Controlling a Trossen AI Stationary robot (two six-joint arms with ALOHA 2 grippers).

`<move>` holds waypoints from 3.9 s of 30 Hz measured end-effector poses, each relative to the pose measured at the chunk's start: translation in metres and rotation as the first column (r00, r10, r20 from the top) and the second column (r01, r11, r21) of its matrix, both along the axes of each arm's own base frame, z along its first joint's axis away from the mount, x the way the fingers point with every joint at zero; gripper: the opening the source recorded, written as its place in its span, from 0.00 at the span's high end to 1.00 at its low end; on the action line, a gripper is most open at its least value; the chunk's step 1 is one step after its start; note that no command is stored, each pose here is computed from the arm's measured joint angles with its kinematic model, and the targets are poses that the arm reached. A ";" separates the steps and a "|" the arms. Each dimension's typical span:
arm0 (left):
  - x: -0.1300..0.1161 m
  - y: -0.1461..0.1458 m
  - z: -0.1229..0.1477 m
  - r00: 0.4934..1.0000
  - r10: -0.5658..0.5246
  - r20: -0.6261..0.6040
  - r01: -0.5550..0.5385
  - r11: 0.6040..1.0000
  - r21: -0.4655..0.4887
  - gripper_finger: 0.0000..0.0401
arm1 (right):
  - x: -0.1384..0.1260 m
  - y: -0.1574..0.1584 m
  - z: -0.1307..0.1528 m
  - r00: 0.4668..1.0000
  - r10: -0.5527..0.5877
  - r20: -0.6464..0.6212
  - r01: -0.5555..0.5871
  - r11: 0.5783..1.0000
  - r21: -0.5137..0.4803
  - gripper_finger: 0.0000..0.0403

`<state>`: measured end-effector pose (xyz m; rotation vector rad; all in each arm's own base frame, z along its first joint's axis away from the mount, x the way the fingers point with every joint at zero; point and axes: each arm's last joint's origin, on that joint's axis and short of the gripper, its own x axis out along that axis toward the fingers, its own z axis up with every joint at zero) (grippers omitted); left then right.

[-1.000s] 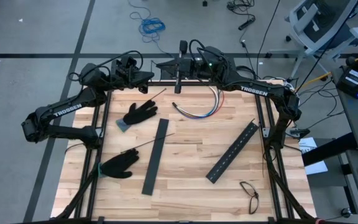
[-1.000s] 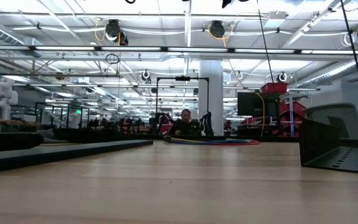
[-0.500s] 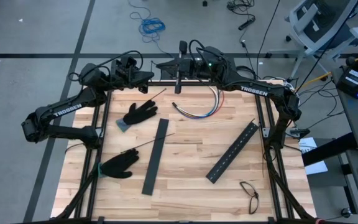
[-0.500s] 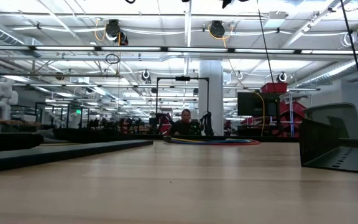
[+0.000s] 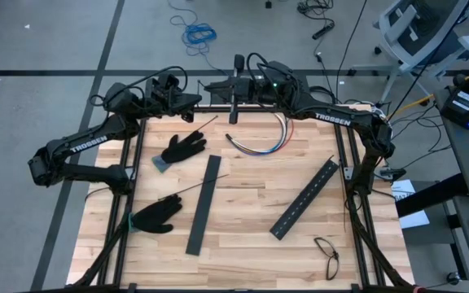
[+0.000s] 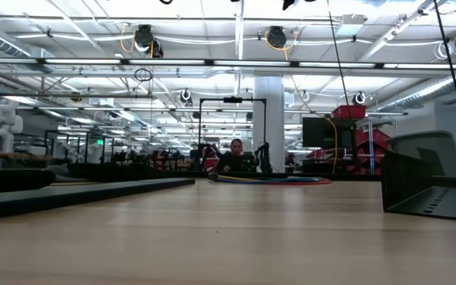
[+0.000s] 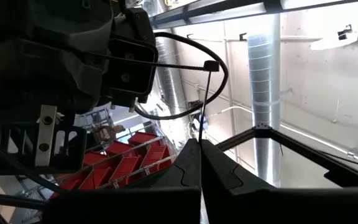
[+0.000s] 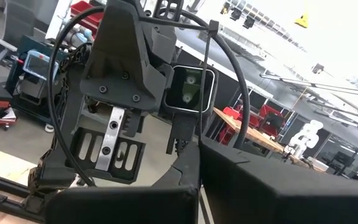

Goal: Ziptie cables

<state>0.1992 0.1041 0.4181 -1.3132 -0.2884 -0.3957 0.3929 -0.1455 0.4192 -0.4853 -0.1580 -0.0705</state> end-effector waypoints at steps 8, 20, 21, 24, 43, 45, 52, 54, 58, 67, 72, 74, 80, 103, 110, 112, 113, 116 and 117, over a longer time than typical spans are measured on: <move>0.000 0.000 0.000 1.000 0.000 0.001 0.000 1.000 -0.001 1.00 | 0.001 0.000 -0.003 0.999 0.003 -0.032 -0.003 1.000 0.005 1.00; -0.001 -0.001 0.000 1.000 -0.009 -0.002 0.009 1.000 0.004 1.00 | 0.001 0.002 -0.004 0.999 0.027 -0.044 -0.029 0.998 -0.047 1.00; -0.001 -0.001 0.000 1.000 -0.011 -0.003 0.011 1.000 0.004 1.00 | 0.002 0.003 -0.004 0.999 0.029 -0.044 -0.031 0.998 -0.047 1.00; 0.000 -0.001 0.000 1.000 -0.012 -0.003 0.012 1.000 0.005 1.00 | 0.003 0.006 -0.004 0.998 0.035 -0.045 -0.038 0.998 -0.048 1.00; 0.000 -0.001 0.000 1.000 -0.026 -0.007 0.026 1.000 -0.018 1.00 | 0.004 0.007 -0.006 0.998 -0.030 -0.063 0.022 0.991 -0.134 1.00; 0.000 -0.001 0.000 1.000 -0.026 -0.008 0.026 0.999 -0.019 1.00 | 0.004 0.006 -0.007 0.997 -0.034 -0.068 0.024 0.990 -0.142 1.00; 0.000 -0.001 0.000 0.998 -0.054 -0.019 0.053 0.998 -0.036 1.00 | 0.004 0.006 -0.009 0.995 -0.044 -0.091 0.027 0.984 -0.179 1.00; 0.000 -0.001 -0.001 0.998 -0.054 -0.026 0.053 0.998 -0.041 1.00 | 0.003 0.005 -0.009 0.995 -0.047 -0.089 0.029 0.982 -0.189 1.00; 0.002 0.000 -0.004 0.996 -0.058 -0.061 0.054 0.996 -0.064 1.00 | 0.003 0.003 -0.008 0.994 -0.071 -0.086 0.054 0.980 -0.190 1.00; 0.003 -0.001 -0.008 0.996 -0.026 -0.089 0.037 0.992 0.125 1.00 | -0.018 -0.017 0.004 0.974 -0.214 -0.078 0.209 0.976 -0.062 1.00; 0.007 0.002 -0.022 0.985 0.096 -0.141 -0.034 0.918 0.395 1.00 | -0.028 -0.038 -0.011 0.951 -0.210 -0.226 0.263 0.936 0.233 1.00; 0.008 0.003 -0.030 0.973 0.151 -0.172 -0.041 0.854 0.518 1.00 | -0.030 -0.042 -0.020 0.934 -0.201 -0.295 0.294 0.901 0.318 1.00; 0.012 0.005 -0.056 0.913 0.290 -0.287 -0.001 0.705 0.709 1.00 | -0.033 -0.044 -0.046 0.876 -0.166 -0.454 0.388 0.801 0.457 1.00; 0.038 -0.032 -0.148 0.801 0.435 -0.411 0.187 0.470 0.863 1.00 | -0.019 -0.017 -0.194 0.814 -0.057 -0.578 0.567 0.292 0.770 1.00; 0.042 -0.052 -0.193 0.730 0.458 -0.508 0.220 0.545 0.809 1.00 | -0.025 0.005 -0.226 0.782 -0.016 -0.623 0.619 0.133 0.774 1.00; 0.043 -0.056 -0.195 0.727 0.447 -0.522 0.228 0.560 0.797 1.00 | -0.026 0.016 -0.236 0.780 -0.011 -0.626 0.624 0.081 0.777 1.00; 0.043 -0.058 -0.195 0.729 0.442 -0.523 0.231 0.560 0.795 1.00 | -0.026 0.023 -0.241 0.781 -0.007 -0.624 0.623 0.058 0.780 1.00; 0.044 -0.059 -0.195 0.726 0.450 -0.520 0.229 0.554 0.800 1.00 | -0.030 0.042 -0.256 0.778 0.000 -0.628 0.628 -0.017 0.778 1.00; 0.044 -0.059 -0.195 0.725 0.453 -0.519 0.232 0.549 0.803 1.00 | -0.031 0.049 -0.261 0.777 -0.003 -0.629 0.628 -0.043 0.777 1.00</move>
